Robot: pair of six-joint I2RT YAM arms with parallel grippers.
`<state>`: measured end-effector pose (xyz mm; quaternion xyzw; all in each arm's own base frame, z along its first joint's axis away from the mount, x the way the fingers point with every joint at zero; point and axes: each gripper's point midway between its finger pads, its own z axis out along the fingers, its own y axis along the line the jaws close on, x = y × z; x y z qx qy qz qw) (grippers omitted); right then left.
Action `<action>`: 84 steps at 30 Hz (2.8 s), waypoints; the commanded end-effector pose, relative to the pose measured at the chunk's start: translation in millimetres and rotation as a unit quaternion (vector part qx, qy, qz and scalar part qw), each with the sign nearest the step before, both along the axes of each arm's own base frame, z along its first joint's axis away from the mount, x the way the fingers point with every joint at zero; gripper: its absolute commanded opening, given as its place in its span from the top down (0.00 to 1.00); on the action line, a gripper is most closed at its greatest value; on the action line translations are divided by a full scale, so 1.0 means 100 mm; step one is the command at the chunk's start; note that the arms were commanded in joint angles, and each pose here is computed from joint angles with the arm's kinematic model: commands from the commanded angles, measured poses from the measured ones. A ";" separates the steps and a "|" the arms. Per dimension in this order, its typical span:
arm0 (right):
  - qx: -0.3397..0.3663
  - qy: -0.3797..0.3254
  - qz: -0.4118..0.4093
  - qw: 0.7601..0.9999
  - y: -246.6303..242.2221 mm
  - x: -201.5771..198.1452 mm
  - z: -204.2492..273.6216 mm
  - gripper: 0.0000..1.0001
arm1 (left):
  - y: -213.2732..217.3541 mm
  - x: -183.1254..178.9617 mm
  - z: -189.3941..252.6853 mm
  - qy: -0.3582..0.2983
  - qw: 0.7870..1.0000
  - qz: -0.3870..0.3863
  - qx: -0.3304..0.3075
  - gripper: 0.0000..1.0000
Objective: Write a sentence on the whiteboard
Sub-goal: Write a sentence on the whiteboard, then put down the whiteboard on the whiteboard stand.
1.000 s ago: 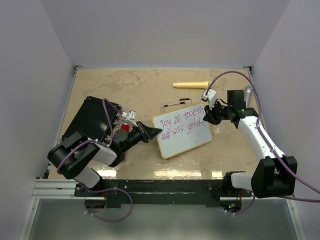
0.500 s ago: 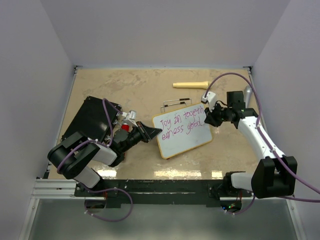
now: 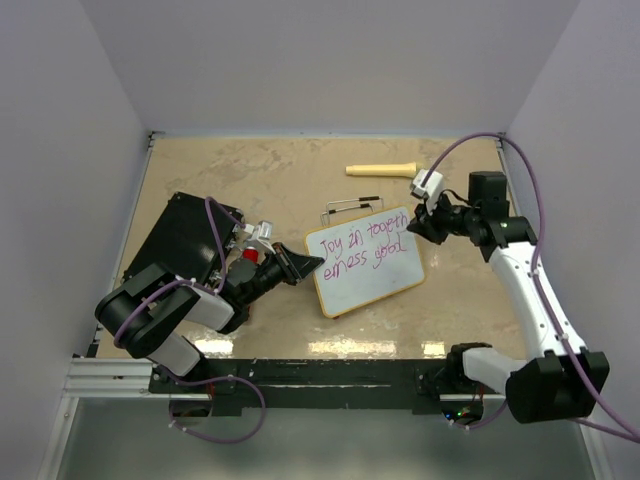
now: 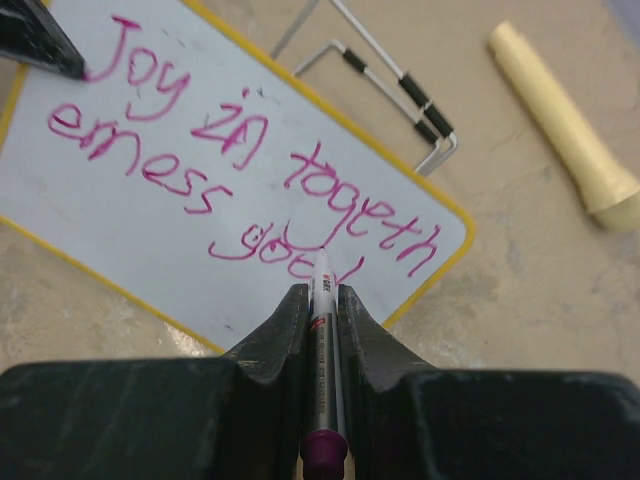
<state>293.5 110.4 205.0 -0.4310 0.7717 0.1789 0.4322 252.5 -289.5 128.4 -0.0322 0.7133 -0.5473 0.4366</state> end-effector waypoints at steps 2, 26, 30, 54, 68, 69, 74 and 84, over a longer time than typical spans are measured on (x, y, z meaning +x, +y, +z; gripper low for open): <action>0.068 -0.045 0.071 0.994 0.26 -0.19 0.40 1.00 | -0.04 -0.02 0.42 -0.085 0.996 -0.013 -0.032 1.00; 0.087 -0.094 0.116 0.985 0.34 -0.49 0.75 1.00 | -0.04 0.21 1.13 -0.162 0.986 -0.010 -0.042 1.00; 0.088 -0.098 0.119 0.984 0.34 -0.53 0.86 1.00 | -0.01 0.26 1.29 -0.176 0.983 -0.022 -0.053 1.00; 0.090 -0.110 0.121 0.982 0.33 -0.67 1.03 1.00 | 0.07 0.94 1.58 -0.246 0.964 -0.100 -0.021 1.00; 0.089 -0.094 0.112 0.985 0.32 -0.60 0.91 1.00 | 0.17 1.23 1.38 -0.250 0.962 -0.109 -0.022 1.00; 0.088 -0.092 0.112 0.986 0.32 -0.60 0.90 1.00 | 0.17 1.23 1.36 -0.248 0.962 -0.111 -0.023 1.00; 0.087 -0.089 0.106 0.987 0.30 -0.57 0.88 1.00 | 0.18 1.29 1.30 -0.247 0.963 -0.107 -0.021 1.00; 0.086 -0.084 0.102 0.987 0.29 -0.54 0.84 1.00 | 0.21 1.40 1.07 -0.239 0.966 -0.103 0.000 1.00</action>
